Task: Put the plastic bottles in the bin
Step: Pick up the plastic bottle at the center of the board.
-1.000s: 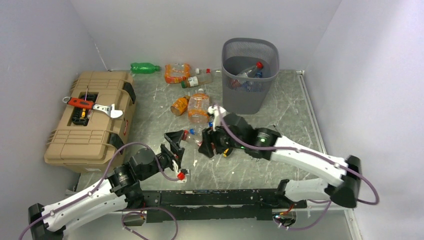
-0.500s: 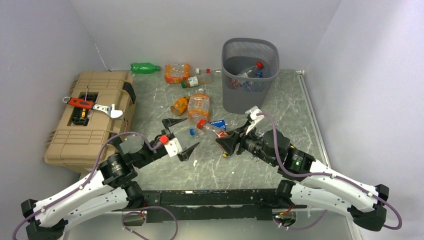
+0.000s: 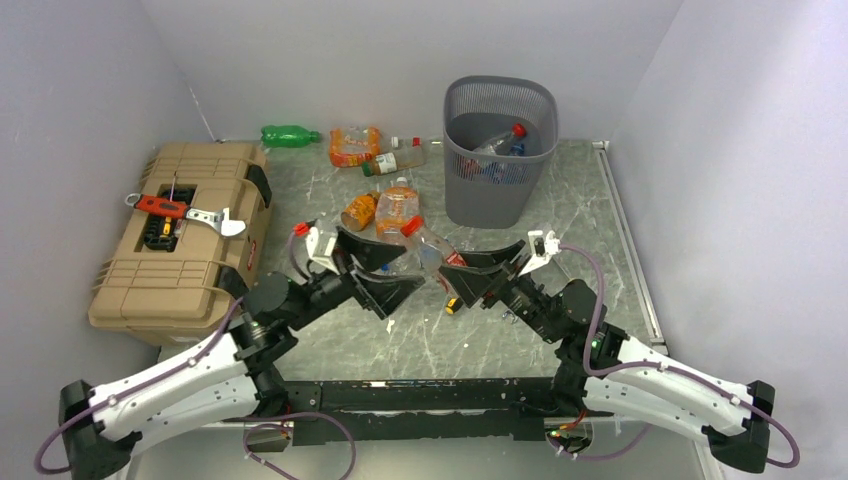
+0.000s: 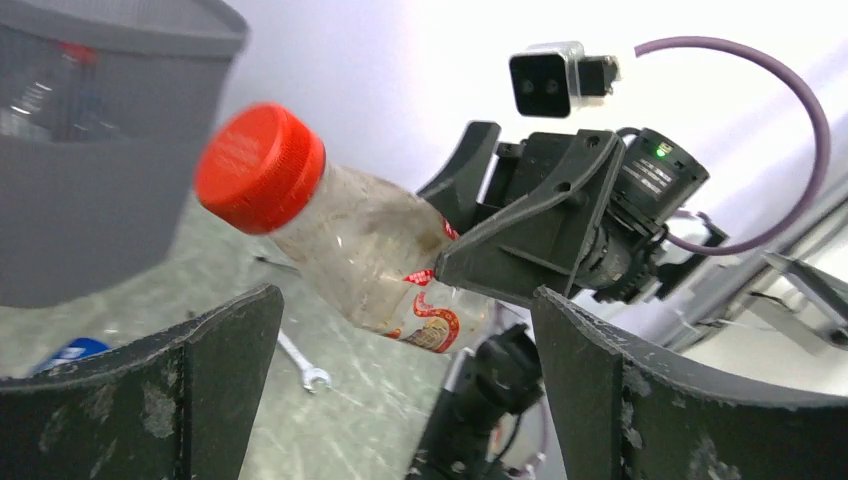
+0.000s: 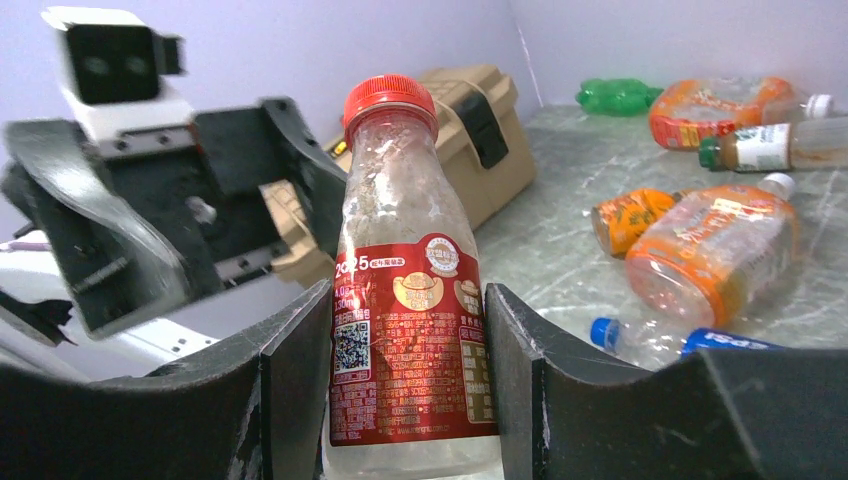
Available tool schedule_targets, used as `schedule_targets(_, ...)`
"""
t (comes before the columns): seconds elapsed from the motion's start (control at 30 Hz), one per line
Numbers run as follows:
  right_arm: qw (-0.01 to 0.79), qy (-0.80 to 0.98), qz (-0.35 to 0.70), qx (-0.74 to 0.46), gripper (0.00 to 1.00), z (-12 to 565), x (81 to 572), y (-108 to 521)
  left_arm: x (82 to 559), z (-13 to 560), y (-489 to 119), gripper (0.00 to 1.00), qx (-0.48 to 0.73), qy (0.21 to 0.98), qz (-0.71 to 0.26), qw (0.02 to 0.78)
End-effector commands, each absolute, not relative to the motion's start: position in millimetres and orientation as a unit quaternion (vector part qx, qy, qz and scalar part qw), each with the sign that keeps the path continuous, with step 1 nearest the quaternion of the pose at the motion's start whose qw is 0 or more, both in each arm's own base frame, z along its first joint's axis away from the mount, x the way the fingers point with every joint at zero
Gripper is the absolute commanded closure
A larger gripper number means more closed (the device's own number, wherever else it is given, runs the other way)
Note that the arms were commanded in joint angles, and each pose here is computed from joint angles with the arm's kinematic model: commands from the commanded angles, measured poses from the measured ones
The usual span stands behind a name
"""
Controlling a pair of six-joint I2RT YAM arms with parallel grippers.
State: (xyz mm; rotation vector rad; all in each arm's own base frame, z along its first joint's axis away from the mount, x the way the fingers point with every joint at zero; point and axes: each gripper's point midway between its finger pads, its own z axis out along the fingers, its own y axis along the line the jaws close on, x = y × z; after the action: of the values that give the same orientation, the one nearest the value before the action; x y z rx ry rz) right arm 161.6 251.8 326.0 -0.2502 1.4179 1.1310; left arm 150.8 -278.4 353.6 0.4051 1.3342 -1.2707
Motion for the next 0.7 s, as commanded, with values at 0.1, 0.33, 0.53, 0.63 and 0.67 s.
schedule_targets(0.1, 0.615, 0.520, 0.585, -0.095, 1.00, 372.4, 139.7, 253.4, 119.1, 399.4, -305.2, 0.03, 0.174, 0.476, -0.692, 0.515)
schedule_targets(0.33, 0.596, 0.512, 0.610, -0.100, 1.00, 368.9, 130.3, 256.0, 120.7, 407.7, -307.6, 0.30, 0.170, 0.446, -0.704, 0.525)
schedule_targets(0.53, 0.582, 0.512, 0.623, -0.103, 1.00, 361.8, 126.5, 260.1, 123.0, 412.4, -299.8, 0.48, 0.153, 0.428, -0.706, 0.543)
schedule_targets(0.63, 0.574, 0.516, 0.627, -0.108, 1.00, 357.4, 125.5, 264.3, 122.5, 415.2, -300.9, 0.48, 0.157, 0.427, -0.705, 0.544)
schedule_targets(0.67, 0.572, 0.517, 0.628, -0.108, 1.00, 356.3, 125.4, 265.3, 121.7, 415.8, -302.2, 0.49, 0.161, 0.427, -0.705, 0.542)
